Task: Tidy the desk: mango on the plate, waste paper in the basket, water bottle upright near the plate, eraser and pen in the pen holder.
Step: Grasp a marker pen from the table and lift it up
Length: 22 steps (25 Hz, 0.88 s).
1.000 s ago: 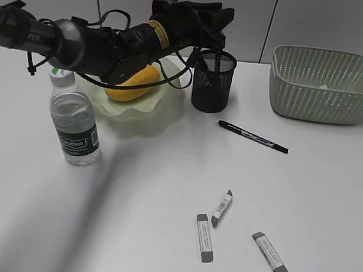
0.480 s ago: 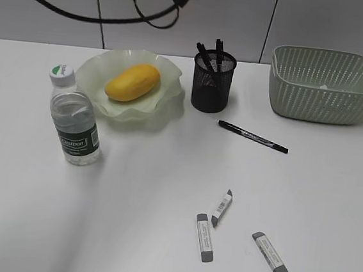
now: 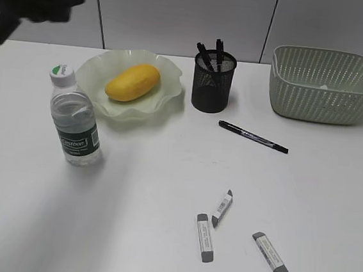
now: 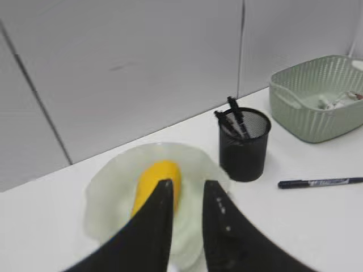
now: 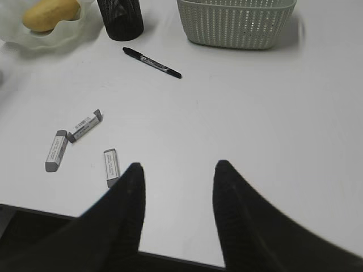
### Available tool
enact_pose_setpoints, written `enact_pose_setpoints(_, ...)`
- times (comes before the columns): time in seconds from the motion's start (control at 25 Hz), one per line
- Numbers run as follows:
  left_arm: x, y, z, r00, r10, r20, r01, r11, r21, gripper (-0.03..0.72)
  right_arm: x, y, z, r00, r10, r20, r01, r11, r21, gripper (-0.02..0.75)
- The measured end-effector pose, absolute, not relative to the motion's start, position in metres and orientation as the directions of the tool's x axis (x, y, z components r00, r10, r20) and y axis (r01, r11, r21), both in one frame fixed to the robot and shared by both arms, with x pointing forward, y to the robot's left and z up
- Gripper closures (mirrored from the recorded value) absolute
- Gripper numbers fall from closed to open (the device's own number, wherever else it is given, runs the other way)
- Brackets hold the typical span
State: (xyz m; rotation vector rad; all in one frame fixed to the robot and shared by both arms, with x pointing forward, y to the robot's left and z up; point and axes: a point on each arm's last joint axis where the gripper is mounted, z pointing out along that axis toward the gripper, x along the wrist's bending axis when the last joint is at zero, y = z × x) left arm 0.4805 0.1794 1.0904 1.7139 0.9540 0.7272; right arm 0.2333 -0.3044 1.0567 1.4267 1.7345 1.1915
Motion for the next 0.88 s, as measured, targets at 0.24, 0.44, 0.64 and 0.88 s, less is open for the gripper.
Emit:
enact_pose_setpoints(0.24,0.447,0.207,1.071,0.43,0.891,0.144,0.246,-0.269,0.931,0.557,0.233,-0.304,1.057,-0.251,0.963,0.095,0.435,0.024,0.9,0.408)
enact_pose_setpoints(0.44,0.456,0.217,1.062,0.336,0.894,0.297,0.266,-0.393,0.88,0.557,0.233,-0.304,1.057,-0.251,0.963,0.095,0.435,0.024,0.9,0.408)
enact_pose_setpoints(0.64,0.443,0.252,1.043,0.13,0.922,0.365,0.614,-0.364,0.7,0.557,0.233,-0.304,1.057,-0.252,0.963,0.097,0.435,0.023,0.9,0.408)
enact_pose_setpoints(0.88,0.366,0.258,1.083,0.212,0.977,-0.036,0.59,-0.099,0.801,0.524,0.233,-0.304,1.057,-0.253,0.962,0.099,0.436,0.022,0.9,0.408)
